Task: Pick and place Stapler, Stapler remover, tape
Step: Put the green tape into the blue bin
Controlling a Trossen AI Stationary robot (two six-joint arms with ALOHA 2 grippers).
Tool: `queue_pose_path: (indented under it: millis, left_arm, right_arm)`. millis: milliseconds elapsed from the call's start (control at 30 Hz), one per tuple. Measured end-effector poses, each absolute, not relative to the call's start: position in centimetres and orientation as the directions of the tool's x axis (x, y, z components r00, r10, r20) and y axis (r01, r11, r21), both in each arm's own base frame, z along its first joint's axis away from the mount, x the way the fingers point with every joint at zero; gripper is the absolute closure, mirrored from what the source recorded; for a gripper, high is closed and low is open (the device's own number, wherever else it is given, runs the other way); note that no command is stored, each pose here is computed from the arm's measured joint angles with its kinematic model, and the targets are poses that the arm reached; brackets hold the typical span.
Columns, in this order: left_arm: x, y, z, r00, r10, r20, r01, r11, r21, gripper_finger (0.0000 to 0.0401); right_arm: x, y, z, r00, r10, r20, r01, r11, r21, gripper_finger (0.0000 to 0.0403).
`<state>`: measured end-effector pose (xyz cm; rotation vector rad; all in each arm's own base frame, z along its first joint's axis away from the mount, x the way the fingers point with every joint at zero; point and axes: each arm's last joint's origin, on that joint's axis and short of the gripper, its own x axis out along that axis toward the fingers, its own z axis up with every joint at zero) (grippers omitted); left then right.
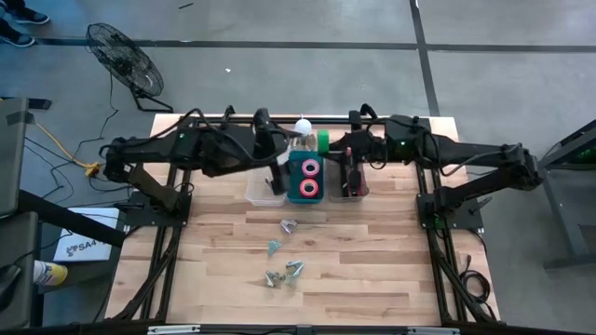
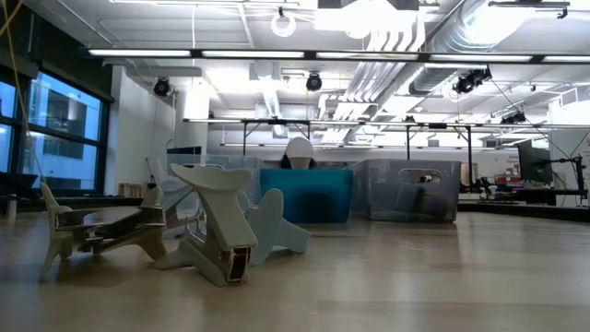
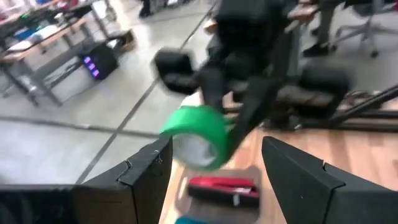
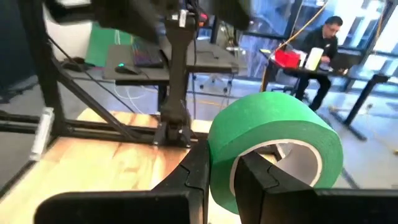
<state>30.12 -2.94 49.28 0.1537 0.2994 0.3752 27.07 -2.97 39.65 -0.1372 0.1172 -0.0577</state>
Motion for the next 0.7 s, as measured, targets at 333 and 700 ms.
queue_pose_path:
  millis: [333,700]
  left_arm:
    - [26.8,-2.1,49.2,0.756,0.521,-0.396,-0.466,0.853,0.234,0.0157]
    - [23.2,-1.3,48.4,0.607,0.621,-0.496,-0.552,0.779,0.298,0.0158]
  right_arm:
    - [26.7,-4.7,38.8,0.970,-0.134,-0.204,0.127,0.991,-0.049,0.0367]
    - [30.2,-6.1,36.6,0.904,-0.178,-0.390,0.202,0.979,0.021,0.0367]
